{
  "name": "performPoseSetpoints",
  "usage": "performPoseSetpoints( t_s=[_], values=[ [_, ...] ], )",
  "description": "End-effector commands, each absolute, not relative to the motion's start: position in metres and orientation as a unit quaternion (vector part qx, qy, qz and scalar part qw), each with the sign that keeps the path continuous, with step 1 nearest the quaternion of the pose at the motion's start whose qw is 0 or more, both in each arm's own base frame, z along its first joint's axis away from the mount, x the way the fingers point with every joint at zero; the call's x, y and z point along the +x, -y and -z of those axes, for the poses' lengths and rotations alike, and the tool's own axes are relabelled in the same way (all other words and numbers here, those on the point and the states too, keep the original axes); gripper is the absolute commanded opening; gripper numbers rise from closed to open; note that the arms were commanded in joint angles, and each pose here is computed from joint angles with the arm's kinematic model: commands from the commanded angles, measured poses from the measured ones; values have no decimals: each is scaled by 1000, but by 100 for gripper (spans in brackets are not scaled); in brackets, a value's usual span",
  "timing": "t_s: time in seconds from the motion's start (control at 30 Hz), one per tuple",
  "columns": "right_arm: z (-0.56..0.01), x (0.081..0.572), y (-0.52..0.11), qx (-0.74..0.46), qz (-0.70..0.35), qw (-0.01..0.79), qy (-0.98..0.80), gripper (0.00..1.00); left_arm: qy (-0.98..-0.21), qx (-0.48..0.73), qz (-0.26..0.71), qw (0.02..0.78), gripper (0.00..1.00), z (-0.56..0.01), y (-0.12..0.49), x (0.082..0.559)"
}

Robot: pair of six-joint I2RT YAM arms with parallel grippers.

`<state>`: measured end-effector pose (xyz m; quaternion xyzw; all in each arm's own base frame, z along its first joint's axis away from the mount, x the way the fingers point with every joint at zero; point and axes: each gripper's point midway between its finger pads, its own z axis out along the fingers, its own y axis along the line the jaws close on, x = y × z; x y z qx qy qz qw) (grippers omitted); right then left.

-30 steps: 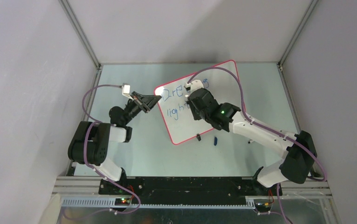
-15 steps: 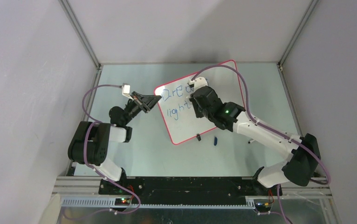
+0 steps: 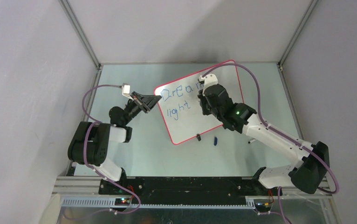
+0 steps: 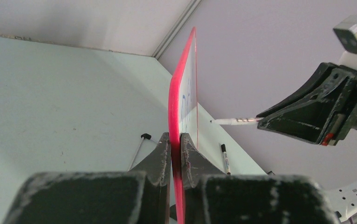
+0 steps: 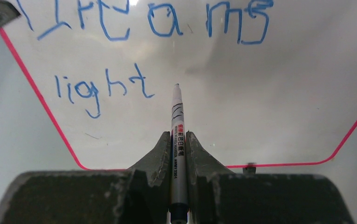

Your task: Write a sentence on the whiteboard

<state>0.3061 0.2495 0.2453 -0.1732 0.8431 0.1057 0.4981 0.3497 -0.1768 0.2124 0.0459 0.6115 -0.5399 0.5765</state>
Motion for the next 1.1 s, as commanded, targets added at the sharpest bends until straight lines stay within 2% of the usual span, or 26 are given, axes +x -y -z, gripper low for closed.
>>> performPoseSetpoints(
  t_s=[0.0,0.37,1.07],
  values=[
    [-249,310,-248,-171,-114,527,-825,0,-588,88,517,615,0,-224,177,343],
    [-261,301,-233,-153,-133,576,-792,0,-589,88,517,615,0,-224,177,344],
    [-252,303,-212,-128,-108,578,-799,0,-589,88,518,614,0,-223,178,344]
  ],
)
